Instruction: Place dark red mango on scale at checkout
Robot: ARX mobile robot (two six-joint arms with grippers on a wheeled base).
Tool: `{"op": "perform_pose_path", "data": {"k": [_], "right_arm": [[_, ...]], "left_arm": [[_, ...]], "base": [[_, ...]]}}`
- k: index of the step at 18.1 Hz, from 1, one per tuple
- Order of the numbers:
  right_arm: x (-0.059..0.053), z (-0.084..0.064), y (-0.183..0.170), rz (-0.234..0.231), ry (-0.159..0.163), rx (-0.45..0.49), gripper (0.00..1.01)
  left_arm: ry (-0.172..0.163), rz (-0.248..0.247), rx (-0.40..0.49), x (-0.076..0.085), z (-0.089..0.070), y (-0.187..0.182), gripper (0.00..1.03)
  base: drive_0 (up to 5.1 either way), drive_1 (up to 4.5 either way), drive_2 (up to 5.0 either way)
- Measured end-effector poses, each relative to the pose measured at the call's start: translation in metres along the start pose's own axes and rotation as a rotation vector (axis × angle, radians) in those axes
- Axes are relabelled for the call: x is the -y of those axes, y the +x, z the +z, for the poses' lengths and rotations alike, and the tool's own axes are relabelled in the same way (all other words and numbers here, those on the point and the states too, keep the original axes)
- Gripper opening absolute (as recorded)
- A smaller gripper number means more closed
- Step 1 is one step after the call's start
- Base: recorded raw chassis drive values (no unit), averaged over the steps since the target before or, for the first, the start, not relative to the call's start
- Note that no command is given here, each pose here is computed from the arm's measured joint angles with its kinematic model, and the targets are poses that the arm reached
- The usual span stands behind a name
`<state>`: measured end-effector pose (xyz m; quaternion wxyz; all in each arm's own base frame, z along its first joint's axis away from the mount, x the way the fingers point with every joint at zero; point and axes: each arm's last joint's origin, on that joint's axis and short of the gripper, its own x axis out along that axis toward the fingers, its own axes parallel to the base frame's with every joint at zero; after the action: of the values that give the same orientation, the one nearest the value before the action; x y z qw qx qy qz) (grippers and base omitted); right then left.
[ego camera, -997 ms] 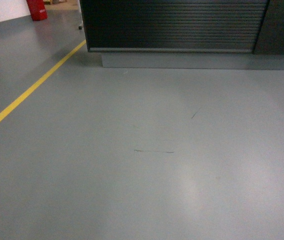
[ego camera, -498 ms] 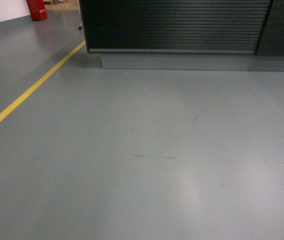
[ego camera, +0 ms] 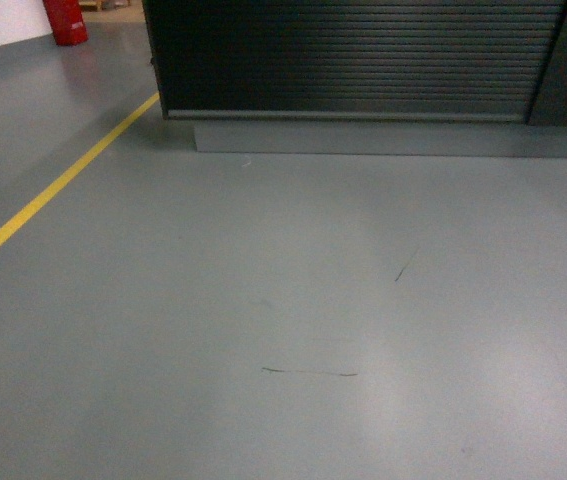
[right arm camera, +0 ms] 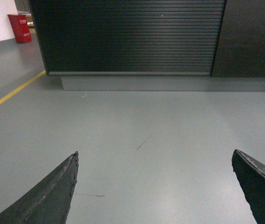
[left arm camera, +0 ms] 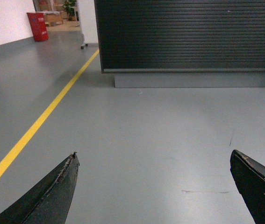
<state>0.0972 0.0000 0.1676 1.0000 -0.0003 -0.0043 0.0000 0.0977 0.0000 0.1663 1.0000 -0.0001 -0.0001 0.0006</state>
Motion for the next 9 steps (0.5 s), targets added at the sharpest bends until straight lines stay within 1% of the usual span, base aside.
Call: {"op": "perform_pose_path", "data": {"k": [9], "right_arm": [[0.0000,-0.0002,0.0000,0.000,0.000,-0.002,0.98]], "left_arm": [[0.000,-0.001,-0.003,0.0000,-0.0003,0.0000,0.98]], "base": [[0.1,3.59,-3.5]]}}
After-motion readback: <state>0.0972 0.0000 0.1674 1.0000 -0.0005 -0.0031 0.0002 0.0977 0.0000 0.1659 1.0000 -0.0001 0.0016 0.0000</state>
